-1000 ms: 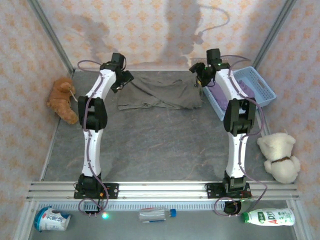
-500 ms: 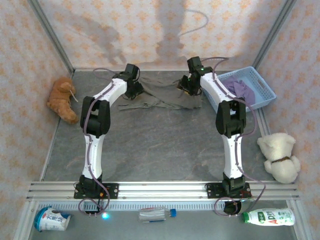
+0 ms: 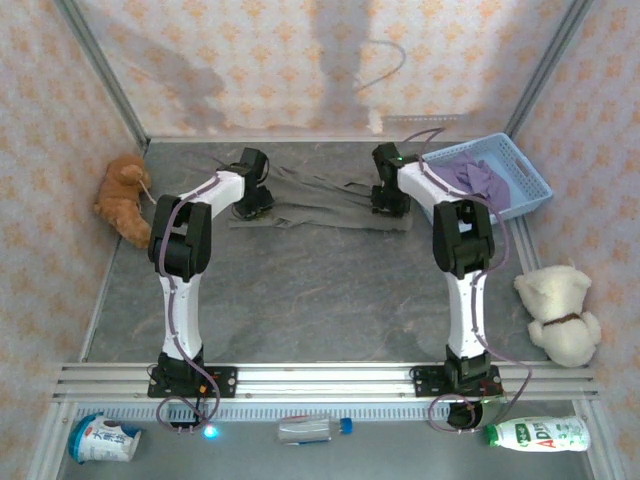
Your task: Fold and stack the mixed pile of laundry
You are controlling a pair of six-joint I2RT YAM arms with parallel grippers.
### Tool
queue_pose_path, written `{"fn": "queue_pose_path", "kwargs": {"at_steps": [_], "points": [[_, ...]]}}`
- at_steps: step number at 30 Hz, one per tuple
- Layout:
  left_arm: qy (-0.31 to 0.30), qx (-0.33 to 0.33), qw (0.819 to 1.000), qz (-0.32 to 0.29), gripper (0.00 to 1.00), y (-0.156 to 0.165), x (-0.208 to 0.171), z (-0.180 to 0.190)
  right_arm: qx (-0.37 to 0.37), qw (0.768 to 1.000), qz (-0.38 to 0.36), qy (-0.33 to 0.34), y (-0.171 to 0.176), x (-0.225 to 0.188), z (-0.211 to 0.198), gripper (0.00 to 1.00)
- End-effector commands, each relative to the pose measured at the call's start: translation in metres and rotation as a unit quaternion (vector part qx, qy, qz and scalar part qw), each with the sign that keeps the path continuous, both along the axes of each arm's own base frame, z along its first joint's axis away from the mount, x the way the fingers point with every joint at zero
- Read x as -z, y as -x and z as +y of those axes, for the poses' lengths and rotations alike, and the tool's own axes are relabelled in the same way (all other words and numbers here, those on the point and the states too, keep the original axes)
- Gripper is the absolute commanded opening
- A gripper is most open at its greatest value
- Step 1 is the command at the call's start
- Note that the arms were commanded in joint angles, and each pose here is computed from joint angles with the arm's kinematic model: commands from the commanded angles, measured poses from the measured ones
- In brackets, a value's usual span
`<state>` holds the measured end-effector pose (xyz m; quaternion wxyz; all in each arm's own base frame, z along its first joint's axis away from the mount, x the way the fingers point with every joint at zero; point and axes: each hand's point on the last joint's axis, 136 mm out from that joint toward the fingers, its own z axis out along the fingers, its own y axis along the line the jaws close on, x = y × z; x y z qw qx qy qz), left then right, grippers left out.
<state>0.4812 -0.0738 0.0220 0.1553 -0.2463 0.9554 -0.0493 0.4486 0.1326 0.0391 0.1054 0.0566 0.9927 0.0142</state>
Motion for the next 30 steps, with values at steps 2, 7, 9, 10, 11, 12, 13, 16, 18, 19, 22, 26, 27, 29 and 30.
{"fn": "queue_pose_path", "kwargs": {"at_steps": [2, 7, 9, 10, 11, 12, 13, 16, 18, 19, 22, 26, 27, 29, 30], "points": [[-0.117, 0.007, 0.986, 0.12, 0.28, 0.068, 0.02, 0.059, -0.016, 0.997, 0.074, -0.002, 0.075, 0.011, 0.009, 0.38], [-0.145, 0.022, 0.98, 0.131, 0.33, 0.099, 0.01, 0.086, -0.01, 0.993, 0.082, -0.081, 0.12, -0.006, 0.037, 0.43], [-0.148, 0.048, 0.98, 0.127, 0.41, 0.098, 0.002, 0.086, -0.01, 0.992, 0.064, -0.106, 0.12, -0.024, 0.043, 0.5], [-0.145, 0.061, 0.98, 0.124, 0.47, 0.096, -0.004, 0.083, -0.015, 0.992, 0.052, -0.113, 0.118, -0.036, 0.045, 0.52], [-0.14, 0.071, 0.98, 0.12, 0.54, 0.093, -0.01, 0.081, -0.021, 0.992, 0.04, -0.117, 0.115, -0.046, 0.046, 0.54], [-0.132, 0.077, 0.982, 0.113, 0.62, 0.091, -0.017, 0.077, -0.03, 0.992, 0.025, -0.116, 0.11, -0.057, 0.046, 0.56], [-0.125, 0.079, 0.983, 0.109, 0.67, 0.089, -0.022, 0.074, -0.039, 0.993, 0.012, -0.111, 0.105, -0.065, 0.046, 0.57], [-0.098, 0.076, 0.988, 0.092, 0.72, 0.089, -0.037, 0.061, -0.064, 0.997, -0.009, -0.05, 0.088, -0.074, 0.032, 0.59], [-0.087, 0.071, 0.99, 0.081, 0.72, 0.093, -0.046, 0.05, -0.075, 0.997, -0.021, -0.015, 0.073, -0.075, 0.025, 0.6], [-0.084, 0.071, 0.991, 0.076, 0.72, 0.096, -0.049, 0.046, -0.079, 0.996, -0.027, -0.009, 0.067, -0.074, 0.025, 0.61], [-0.069, 0.062, 0.993, 0.068, 0.72, 0.107, -0.046, 0.032, -0.079, 0.996, -0.038, -0.009, 0.049, -0.068, 0.031, 0.65], [-0.045, 0.043, 0.994, 0.088, 0.7, 0.12, -0.016, 0.022, -0.059, 0.998, -0.029, -0.011, 0.034, -0.042, 0.033, 0.68], [-0.046, 0.04, 0.994, 0.095, 0.7, 0.122, -0.008, 0.022, -0.054, 0.998, -0.026, -0.022, 0.03, -0.036, 0.036, 0.67], [-0.054, 0.036, 0.992, 0.109, 0.69, 0.126, 0.007, 0.024, -0.05, 0.997, -0.023, -0.055, 0.024, -0.031, 0.046, 0.61], [-0.061, 0.034, 0.991, 0.116, 0.69, 0.127, 0.013, 0.026, -0.047, 0.996, -0.028, -0.073, 0.021, -0.033, 0.052, 0.52]]}}
